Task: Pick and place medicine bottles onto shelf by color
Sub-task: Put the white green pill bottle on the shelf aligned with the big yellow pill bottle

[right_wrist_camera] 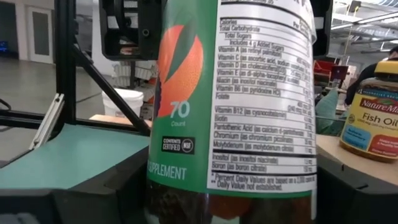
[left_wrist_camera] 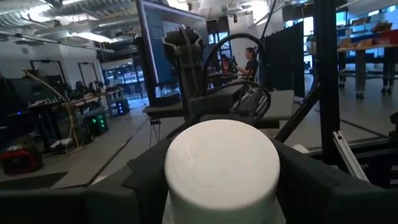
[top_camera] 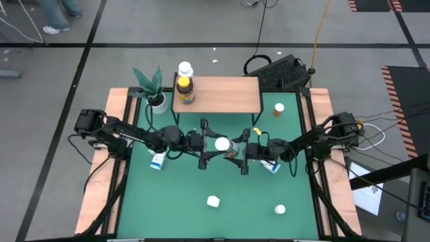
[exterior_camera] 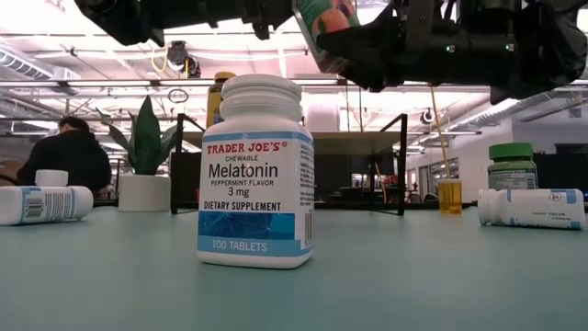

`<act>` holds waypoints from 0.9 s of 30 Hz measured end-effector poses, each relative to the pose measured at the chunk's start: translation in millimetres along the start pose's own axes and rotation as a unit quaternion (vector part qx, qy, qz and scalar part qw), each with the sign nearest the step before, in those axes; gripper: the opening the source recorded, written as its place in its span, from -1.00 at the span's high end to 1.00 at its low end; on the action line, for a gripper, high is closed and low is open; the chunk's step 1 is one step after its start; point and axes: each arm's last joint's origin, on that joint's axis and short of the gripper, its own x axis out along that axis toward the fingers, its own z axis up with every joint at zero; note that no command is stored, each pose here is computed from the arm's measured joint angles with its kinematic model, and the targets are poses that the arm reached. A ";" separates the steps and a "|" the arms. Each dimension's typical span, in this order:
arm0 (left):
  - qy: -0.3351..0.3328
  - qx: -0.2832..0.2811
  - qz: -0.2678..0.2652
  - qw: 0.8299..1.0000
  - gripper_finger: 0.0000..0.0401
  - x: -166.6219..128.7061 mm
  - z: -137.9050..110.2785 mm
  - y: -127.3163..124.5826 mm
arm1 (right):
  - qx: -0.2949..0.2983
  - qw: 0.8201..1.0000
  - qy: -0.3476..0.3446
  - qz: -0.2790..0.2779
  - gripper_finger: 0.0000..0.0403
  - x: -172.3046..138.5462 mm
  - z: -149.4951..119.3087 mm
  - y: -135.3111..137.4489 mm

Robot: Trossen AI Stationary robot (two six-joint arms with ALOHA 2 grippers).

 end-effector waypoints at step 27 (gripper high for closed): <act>0.280 0.004 0.247 0.928 -0.19 -97.1 45.8 76.9 | -0.005 0.983 0.057 -0.174 -0.96 -12.7 -6.9 -10.8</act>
